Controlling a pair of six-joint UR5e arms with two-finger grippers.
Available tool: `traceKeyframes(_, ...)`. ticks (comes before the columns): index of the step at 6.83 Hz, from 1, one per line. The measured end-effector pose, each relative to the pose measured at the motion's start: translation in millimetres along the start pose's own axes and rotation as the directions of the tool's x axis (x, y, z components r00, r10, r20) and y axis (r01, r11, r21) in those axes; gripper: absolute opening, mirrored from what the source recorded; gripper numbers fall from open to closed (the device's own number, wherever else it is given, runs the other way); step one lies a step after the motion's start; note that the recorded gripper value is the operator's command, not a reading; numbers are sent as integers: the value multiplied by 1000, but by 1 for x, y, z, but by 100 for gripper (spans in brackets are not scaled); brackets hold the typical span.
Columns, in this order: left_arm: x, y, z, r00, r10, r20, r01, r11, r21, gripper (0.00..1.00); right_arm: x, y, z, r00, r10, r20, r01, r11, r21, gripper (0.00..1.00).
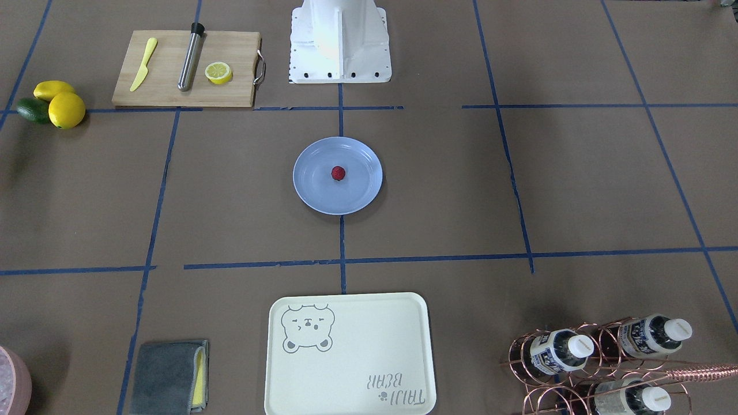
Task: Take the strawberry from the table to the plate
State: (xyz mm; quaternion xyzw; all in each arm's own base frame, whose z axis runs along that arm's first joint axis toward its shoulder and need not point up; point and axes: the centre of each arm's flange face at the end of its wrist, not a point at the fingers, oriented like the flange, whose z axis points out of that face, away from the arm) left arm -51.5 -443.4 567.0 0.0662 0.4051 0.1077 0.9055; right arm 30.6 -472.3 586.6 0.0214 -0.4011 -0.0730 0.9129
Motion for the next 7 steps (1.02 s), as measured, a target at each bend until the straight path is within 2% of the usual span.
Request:
traceKeyframes(4, -5, -7, 0, 1000, -14, 5, 14, 1000, -7, 100, -5, -5, -5, 1000, -2, 12, 2, 1000, 12, 100)
traceKeyframes(7, -17, -5, 10, 999, -38, 9, 38, 999, -28, 100, -7, -7, -8, 999, -19, -26, 19, 1000, 12, 100)
